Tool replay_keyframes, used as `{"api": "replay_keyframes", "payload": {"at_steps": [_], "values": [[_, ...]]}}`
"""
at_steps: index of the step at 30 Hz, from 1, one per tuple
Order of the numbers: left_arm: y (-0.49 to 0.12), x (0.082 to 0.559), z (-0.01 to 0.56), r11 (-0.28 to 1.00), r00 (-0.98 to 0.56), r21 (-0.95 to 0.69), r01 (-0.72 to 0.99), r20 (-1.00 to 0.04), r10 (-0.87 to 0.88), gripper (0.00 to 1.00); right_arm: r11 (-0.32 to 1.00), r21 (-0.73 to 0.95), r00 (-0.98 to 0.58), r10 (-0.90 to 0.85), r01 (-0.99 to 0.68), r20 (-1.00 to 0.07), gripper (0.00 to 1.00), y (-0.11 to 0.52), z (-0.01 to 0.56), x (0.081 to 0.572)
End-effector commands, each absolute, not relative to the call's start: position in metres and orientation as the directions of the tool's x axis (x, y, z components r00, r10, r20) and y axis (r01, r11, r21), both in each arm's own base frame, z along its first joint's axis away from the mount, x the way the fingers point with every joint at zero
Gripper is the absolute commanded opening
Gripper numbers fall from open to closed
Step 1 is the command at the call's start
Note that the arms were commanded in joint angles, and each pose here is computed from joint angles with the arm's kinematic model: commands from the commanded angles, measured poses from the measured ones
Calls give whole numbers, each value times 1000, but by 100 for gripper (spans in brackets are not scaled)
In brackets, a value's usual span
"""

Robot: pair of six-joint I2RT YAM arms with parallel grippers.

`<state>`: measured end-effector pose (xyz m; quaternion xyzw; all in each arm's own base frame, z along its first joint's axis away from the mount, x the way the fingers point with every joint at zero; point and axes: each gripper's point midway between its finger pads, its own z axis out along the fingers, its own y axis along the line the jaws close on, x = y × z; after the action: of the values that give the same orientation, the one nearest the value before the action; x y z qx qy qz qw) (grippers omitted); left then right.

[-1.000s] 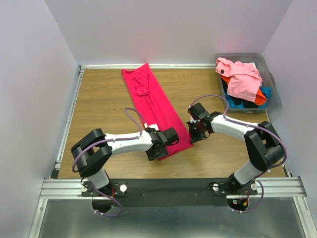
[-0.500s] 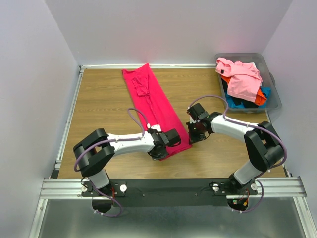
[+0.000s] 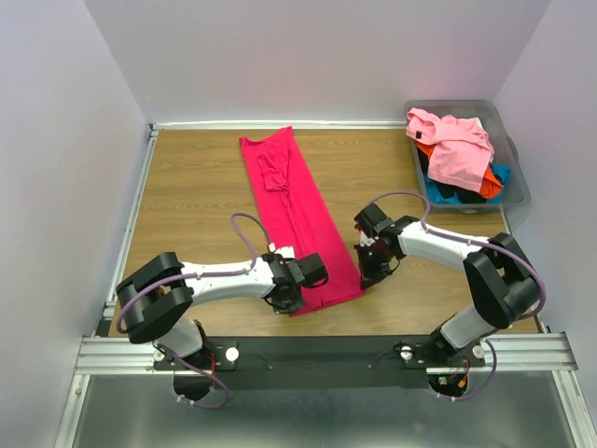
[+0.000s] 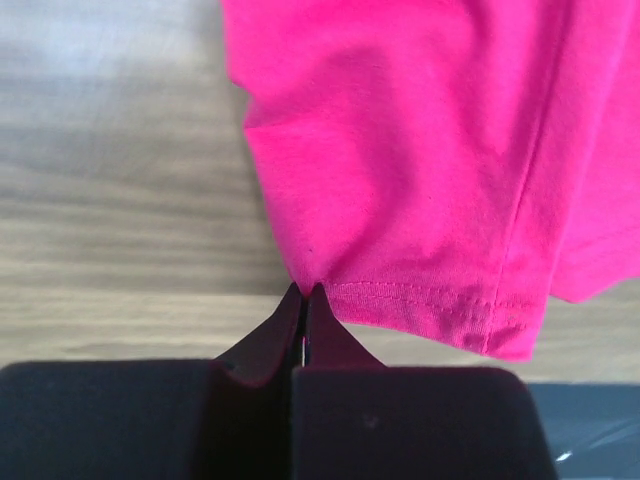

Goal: Fold and stack the t-shirts
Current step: Fold the tshirt

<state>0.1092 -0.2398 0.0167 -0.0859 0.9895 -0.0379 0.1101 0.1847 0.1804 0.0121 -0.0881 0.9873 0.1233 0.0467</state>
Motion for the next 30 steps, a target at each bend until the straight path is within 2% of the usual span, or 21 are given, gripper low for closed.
{"api": "replay_keyframes", "payload": {"at_steps": [1,3,6,7,12,13,20,24,30], "values": [[-203,83,20,995,-985,14,-97,-145,-94,0,975,148,-985,-171,-167,14,1,154,15,153],[-211,92,30,997,-982,-27,-78,-171,-81,0,976,131,-985,-174,-174,-12,1,155,21,162],[-225,127,55,990,-966,-109,-89,-234,-112,0,984,75,-981,-155,-164,-115,1,161,37,200],[-224,140,61,988,-954,-119,-98,-272,-128,0,982,85,-975,-152,-167,-160,1,170,47,216],[-201,214,81,976,-891,-145,-163,-403,-208,0,980,75,-957,-159,-182,-242,1,195,60,267],[-195,222,83,979,-886,-133,-153,-420,-195,0,979,84,-942,-154,-187,-297,1,205,75,286],[-156,289,91,967,-798,-107,-230,-547,-251,0,976,46,-895,-174,-211,-410,1,235,89,358],[-140,323,93,968,-748,-80,-239,-620,-236,0,977,41,-840,-159,-210,-519,1,252,94,400],[-128,367,91,969,-680,-28,-246,-707,-194,0,977,37,-800,-150,-210,-580,1,267,88,432]]}}
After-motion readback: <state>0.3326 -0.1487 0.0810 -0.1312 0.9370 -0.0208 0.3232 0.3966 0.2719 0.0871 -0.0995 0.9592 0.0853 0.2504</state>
